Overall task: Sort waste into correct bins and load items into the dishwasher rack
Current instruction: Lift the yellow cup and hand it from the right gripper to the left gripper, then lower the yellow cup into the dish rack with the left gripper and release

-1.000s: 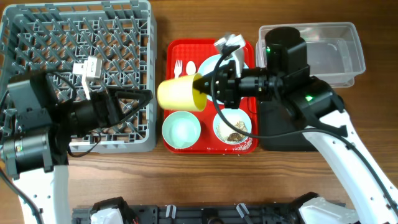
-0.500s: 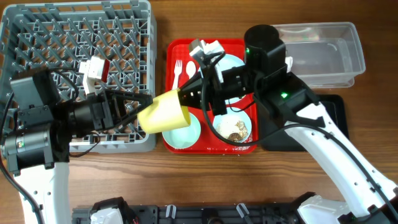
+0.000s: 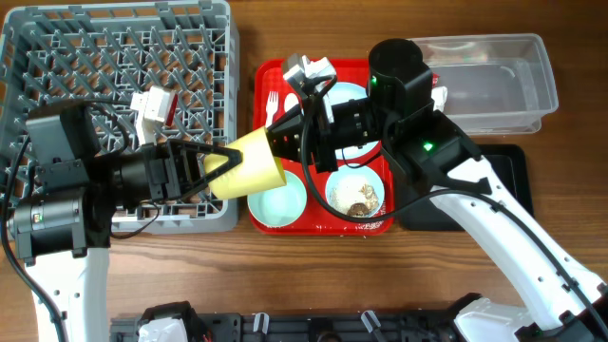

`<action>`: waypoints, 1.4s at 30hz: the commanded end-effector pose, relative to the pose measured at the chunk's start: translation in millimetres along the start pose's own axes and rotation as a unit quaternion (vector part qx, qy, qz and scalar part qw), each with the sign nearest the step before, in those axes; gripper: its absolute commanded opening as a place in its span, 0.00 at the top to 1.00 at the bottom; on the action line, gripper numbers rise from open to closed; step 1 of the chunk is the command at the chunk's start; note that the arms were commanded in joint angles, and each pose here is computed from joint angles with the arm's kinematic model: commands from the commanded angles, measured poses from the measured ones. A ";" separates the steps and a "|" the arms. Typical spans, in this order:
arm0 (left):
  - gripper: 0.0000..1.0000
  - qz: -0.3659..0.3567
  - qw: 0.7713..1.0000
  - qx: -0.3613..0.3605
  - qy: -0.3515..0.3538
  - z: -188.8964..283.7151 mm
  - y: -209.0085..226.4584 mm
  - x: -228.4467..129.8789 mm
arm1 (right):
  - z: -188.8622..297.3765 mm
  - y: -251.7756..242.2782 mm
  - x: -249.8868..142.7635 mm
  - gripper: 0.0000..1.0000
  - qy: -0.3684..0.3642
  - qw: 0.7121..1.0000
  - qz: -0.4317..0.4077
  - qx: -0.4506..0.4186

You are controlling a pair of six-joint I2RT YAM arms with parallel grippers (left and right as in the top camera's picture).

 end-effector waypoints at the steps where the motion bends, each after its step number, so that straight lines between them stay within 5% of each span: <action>1: 0.27 -0.008 1.000 -0.020 0.017 -3.6 -7.4 -4.0 | 4.5 -18.9 7.2 0.96 -0.030 0.997 -0.003 -0.069; 7: 0.16 -0.011 0.999 -0.032 0.022 -3.4 -9.9 -4.4 | 5.7 -19.6 7.6 0.96 -0.031 0.997 -0.003 -0.071; 15: 0.31 -0.020 0.999 -0.030 0.021 -3.5 -10.0 -3.3 | 8.4 -20.7 8.2 0.96 -0.032 0.997 -0.004 -0.072; 16: 0.34 -0.023 0.999 -0.030 0.021 -3.5 -10.1 -2.9 | 8.2 -19.6 7.8 0.91 -0.030 0.997 -0.004 -0.066; 18: 0.36 -0.026 0.999 -0.025 0.018 -3.6 -9.5 -1.9 | 7.8 -16.8 6.6 0.43 -0.024 0.998 -0.004 -0.051; 20: 0.35 -0.028 1.000 -0.006 0.010 -3.7 -6.0 -0.1 | 8.2 -16.9 4.7 0.16 -0.020 0.998 -0.012 -0.051; 23: 0.37 -0.025 0.998 0.052 -0.017 -3.2 4.5 4.9 | 15.9 -23.8 0.9 0.06 -0.018 0.997 -0.036 -0.072; 27: 0.37 -0.011 0.983 0.168 -0.066 2.3 26.0 12.4 | 54.4 -43.3 -2.6 0.04 -0.033 0.987 -0.093 -0.128; 30: 0.36 0.018 0.941 0.315 -0.117 17.2 52.6 14.8 | 80.6 -51.8 -7.3 0.04 -0.044 0.977 -0.134 -0.159; 33: 0.37 0.066 0.836 0.521 -0.160 51.0 83.9 6.6 | 90.7 -55.2 -18.4 0.04 -0.032 0.972 -0.158 -0.174; 35: 0.41 0.096 0.781 0.597 -0.160 66.2 95.8 -0.4 | 90.1 -57.5 -26.9 0.04 -0.020 0.964 -0.183 -0.191; 42: 0.48 0.176 0.741 0.640 -0.104 60.3 144.9 -11.7 | 79.3 -64.3 -50.4 0.04 0.020 0.930 -0.243 -0.277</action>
Point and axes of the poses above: each gripper's point midway between its finger pads, its own z axis back along the fingers, its own y axis along the line the jaws close on, x = y × z, the point moved 8 cm from there along z, back along the fingers, and after that the axes turned 1 degree about -z, right-handed, at the moved point
